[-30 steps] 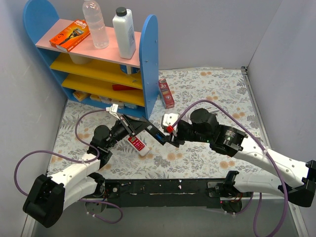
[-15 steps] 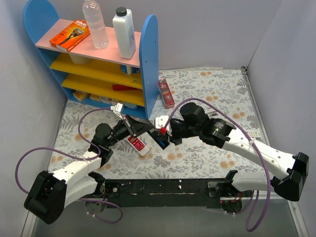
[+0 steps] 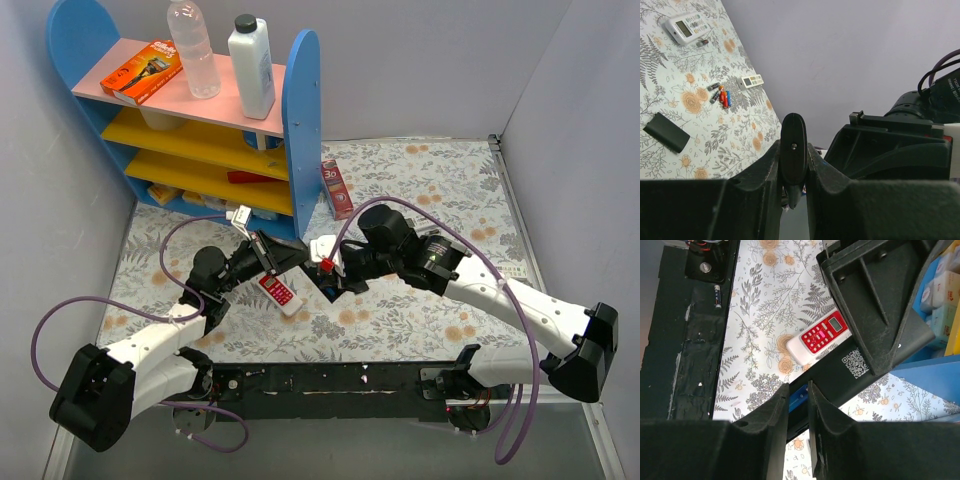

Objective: Load the batteries into the remote control
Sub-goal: Load the battery into the remote control.

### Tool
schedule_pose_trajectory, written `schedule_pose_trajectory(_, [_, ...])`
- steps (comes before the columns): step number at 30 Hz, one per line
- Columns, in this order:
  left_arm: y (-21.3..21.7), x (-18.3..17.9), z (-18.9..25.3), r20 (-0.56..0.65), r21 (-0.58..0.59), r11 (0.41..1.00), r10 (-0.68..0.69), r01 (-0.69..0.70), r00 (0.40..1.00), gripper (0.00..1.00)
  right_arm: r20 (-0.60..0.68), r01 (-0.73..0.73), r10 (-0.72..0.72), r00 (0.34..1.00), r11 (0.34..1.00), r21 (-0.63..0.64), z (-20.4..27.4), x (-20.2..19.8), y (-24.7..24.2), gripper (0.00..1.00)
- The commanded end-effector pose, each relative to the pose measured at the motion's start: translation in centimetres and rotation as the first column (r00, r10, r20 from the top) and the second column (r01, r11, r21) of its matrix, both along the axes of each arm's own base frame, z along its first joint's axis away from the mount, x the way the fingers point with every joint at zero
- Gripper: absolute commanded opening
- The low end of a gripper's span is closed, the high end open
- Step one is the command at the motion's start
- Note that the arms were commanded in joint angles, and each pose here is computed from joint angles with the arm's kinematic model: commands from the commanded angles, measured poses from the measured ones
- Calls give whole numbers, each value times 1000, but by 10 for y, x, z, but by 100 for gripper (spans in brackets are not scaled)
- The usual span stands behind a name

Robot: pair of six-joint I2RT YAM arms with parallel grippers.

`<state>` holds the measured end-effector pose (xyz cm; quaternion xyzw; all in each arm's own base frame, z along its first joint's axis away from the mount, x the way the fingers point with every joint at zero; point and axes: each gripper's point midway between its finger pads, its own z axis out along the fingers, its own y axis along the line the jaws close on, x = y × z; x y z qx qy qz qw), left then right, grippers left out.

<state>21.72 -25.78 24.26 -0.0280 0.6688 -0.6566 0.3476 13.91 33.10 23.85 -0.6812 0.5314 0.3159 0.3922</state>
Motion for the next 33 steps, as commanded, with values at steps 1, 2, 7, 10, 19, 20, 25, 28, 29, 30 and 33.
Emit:
schedule_pose_trajectory(1, [-2, 0, 22, 63, -20, 1000, -19, 20, 998, 0, 21, -25, 24, 999, 999, 38, 19, 2, 5, 27])
schedule_pose_trajectory(2, [-2, -1, 22, 64, -18, 1000, -22, 23, 998, 0, 19, -25, 25, 1000, 999, 38, 19, 2, 5, 27])
schedule_pose_trajectory(7, [-2, -1, 24, 68, -21, 1000, -19, 20, 997, 0, 9, -29, 28, 1000, 999, 23, 13, 3, 5, 25])
schedule_pose_trajectory(10, [-1, 0, 25, 69, -23, 1000, -13, 14, 998, 0, -1, -31, 31, 1000, 999, 13, 10, 2, 3, 24])
schedule_pose_trajectory(19, [2, -1, 39, 85, -76, 997, 3, 3, 996, 0, -48, -34, 33, 998, 999, -26, -11, -6, -4, 21])
schedule_pose_trajectory(20, [2, -2, 42, 94, -85, 996, 6, 2, 996, 0, -59, -34, 32, 998, 999, -36, -15, -7, -6, 21])
schedule_pose_trajectory(25, [5, -2, 55, 105, -126, 992, 22, -8, 994, 0, -84, -18, 14, 996, 999, -43, -27, -11, -10, 21])
schedule_pose_trajectory(28, [7, -3, 62, 107, -155, 988, 31, -14, 994, 0, -95, -2, -3, 995, 999, -53, -35, -12, -15, 21])
schedule_pose_trajectory(29, [8, -4, 65, 116, -165, 986, 32, -13, 993, 0, -97, 1, -6, 995, 999, -51, -36, -13, -16, 21])
schedule_pose_trajectory(30, [9, -4, 67, 115, -173, 985, 39, -18, 993, 0, -107, 6, -12, 994, 998, -60, -41, -14, -18, 21])
schedule_pose_trajectory(33, [12, -4, 73, 117, -201, 979, 49, -25, 992, 0, -115, 20, -28, 993, 997, -69, -49, -15, -22, 20])
